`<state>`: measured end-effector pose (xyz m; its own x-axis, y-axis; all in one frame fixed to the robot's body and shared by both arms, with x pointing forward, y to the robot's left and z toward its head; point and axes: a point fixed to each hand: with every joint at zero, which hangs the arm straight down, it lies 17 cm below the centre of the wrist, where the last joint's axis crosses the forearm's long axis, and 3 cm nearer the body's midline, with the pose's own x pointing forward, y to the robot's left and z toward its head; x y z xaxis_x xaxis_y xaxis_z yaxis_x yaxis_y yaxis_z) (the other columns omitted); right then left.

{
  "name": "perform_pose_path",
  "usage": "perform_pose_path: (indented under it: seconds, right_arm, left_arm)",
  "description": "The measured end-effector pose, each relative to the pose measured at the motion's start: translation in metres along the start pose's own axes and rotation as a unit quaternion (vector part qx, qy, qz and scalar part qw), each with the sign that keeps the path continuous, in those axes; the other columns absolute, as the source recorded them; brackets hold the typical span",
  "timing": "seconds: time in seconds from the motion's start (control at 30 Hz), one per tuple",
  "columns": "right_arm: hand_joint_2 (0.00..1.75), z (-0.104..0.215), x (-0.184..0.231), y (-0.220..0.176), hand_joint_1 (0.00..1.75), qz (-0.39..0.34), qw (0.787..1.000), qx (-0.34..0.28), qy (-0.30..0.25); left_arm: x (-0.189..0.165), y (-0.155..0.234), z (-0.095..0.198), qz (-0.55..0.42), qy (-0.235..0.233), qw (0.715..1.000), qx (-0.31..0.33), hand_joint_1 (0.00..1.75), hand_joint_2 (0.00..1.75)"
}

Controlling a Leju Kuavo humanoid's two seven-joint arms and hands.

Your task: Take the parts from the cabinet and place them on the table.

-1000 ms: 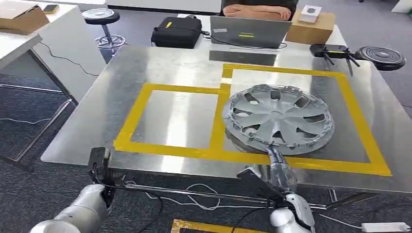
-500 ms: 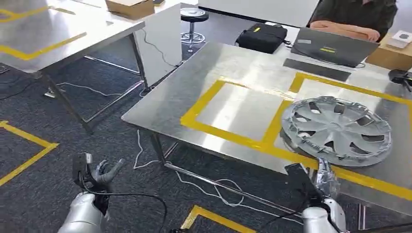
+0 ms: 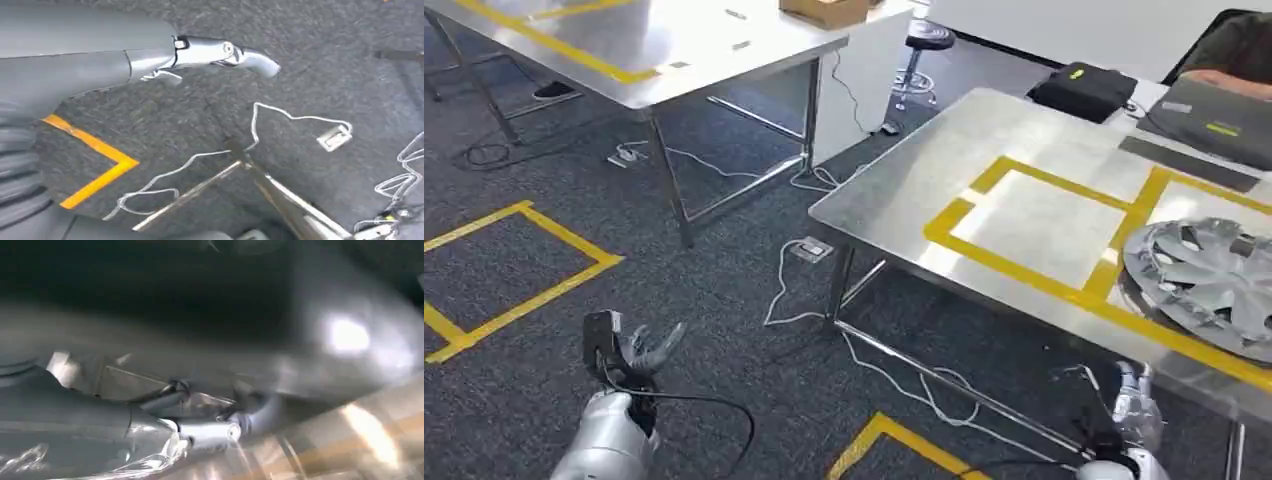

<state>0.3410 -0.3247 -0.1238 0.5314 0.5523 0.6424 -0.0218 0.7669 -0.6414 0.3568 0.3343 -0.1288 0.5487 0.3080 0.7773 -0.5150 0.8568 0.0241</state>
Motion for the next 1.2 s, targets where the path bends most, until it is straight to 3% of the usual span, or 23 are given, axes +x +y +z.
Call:
perform_pose_path:
  seconds: [0.1,0.2,0.33,0.57,1.2]
  right_arm:
    - [0.00,0.027,-0.044,0.027,0.00,0.007,0.998,0.035,0.042]
    - [0.00,0.023,-0.042,0.016,0.00,0.010,0.999,0.022,0.036]
    - [0.00,0.039,-0.052,0.043,0.00,-0.002,0.997,0.051,0.052]
    - [0.00,0.051,-0.064,0.056,0.00,-0.002,0.996,0.068,0.063]
    - [0.00,0.054,-0.066,0.063,0.00,0.033,0.994,0.082,0.057]
  left_arm:
    - [0.006,-0.015,0.001,0.004,-0.004,1.000,-0.009,0.00,0.00]
    - [0.011,-0.034,0.006,0.002,-0.008,1.000,-0.026,0.00,0.00]
    - [-0.021,0.000,0.006,-0.017,0.014,1.000,-0.004,0.00,0.00]
    - [-0.032,0.024,0.003,-0.025,0.023,0.999,0.012,0.00,0.00]
    - [-0.043,0.025,0.000,-0.034,0.039,0.999,-0.001,0.00,0.00]
